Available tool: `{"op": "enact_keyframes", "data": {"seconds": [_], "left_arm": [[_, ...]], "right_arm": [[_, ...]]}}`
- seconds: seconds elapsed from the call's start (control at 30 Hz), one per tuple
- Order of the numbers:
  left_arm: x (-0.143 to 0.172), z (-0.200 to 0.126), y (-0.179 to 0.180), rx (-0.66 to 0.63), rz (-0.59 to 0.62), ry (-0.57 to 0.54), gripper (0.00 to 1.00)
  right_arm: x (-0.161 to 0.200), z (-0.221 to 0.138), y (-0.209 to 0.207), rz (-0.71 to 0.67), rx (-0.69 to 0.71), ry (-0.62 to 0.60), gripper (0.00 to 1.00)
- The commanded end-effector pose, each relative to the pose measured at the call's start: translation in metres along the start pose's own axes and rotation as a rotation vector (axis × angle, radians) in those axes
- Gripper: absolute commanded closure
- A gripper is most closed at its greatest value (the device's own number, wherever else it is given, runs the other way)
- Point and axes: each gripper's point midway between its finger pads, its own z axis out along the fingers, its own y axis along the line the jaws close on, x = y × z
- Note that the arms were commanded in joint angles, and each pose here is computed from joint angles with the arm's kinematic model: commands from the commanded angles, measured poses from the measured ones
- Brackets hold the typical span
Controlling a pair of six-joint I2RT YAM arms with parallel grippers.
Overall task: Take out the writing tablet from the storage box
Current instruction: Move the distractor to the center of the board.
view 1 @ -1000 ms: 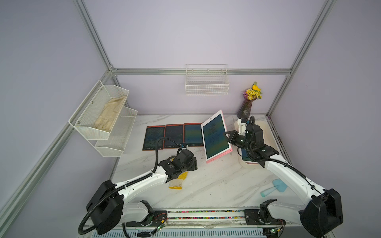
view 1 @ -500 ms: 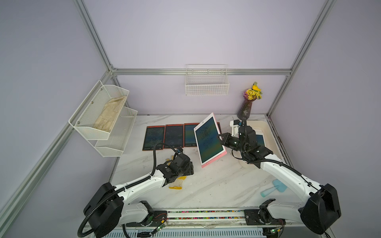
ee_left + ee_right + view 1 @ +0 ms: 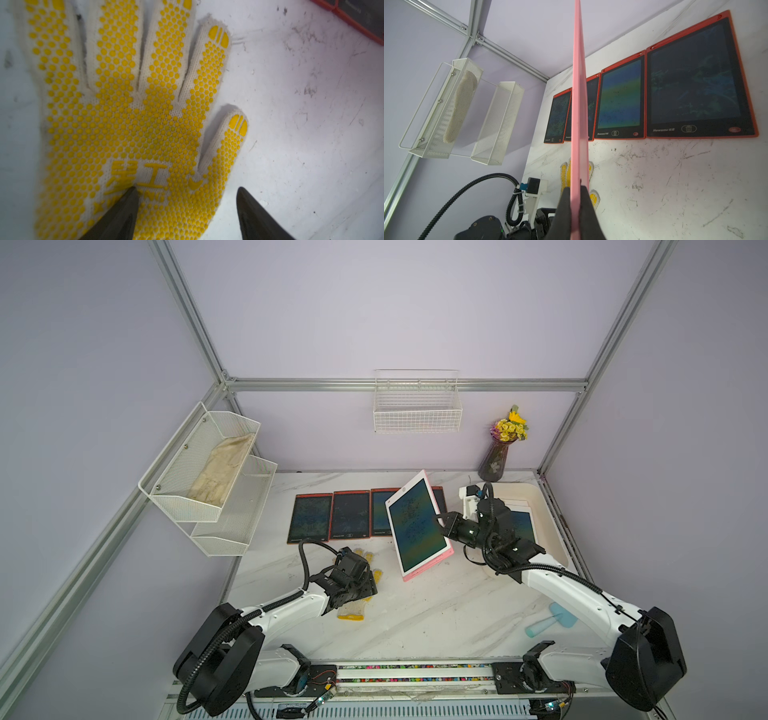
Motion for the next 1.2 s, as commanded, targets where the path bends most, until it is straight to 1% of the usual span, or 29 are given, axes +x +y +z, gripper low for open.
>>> {"op": "enact_keyframes", "data": {"seconds": [0.0,0.27,0.37,0.5,0.67,0.8,0.9,1.03,1.1,1.17], "left_arm": [[0.022,0.006,0.041,-0.066,-0.088,0.063,0.26],[0.017,-0.013,0.085,-0.108,-0.221,0.016,0.23],[0.018,-0.02,0.1,-0.125,-0.265,0.01,0.23],[0.023,-0.025,0.117,-0.118,-0.346,0.007,0.21],[0.021,-0.033,0.125,-0.084,-0.415,0.003,0.21],[0.02,-0.037,0.132,-0.067,-0.489,-0.018,0.21],[0.017,-0.041,0.138,-0.043,-0.564,-0.054,0.19],[0.011,-0.05,0.147,-0.044,-0.641,-0.115,0.19],[0.008,-0.053,0.151,-0.05,-0.667,-0.143,0.15],[0.006,-0.055,0.153,-0.049,-0.683,-0.156,0.16]], "right_arm": [[-0.003,0.004,0.022,-0.014,-0.091,-0.026,1.0],[0.015,0.012,0.021,0.013,-0.113,-0.003,1.0],[0.023,0.017,0.02,0.032,-0.116,0.005,1.0],[0.036,0.029,0.028,0.029,-0.142,0.042,1.0],[0.051,0.048,0.034,0.005,-0.146,0.102,1.0],[0.055,0.058,0.039,-0.008,-0.155,0.119,1.0],[0.056,0.062,0.042,-0.003,-0.155,0.12,1.0],[0.059,0.063,0.045,0.012,-0.167,0.127,1.0],[0.063,0.064,0.046,0.009,-0.174,0.14,1.0],[0.067,0.067,0.045,0.0,-0.178,0.152,1.0]]}}
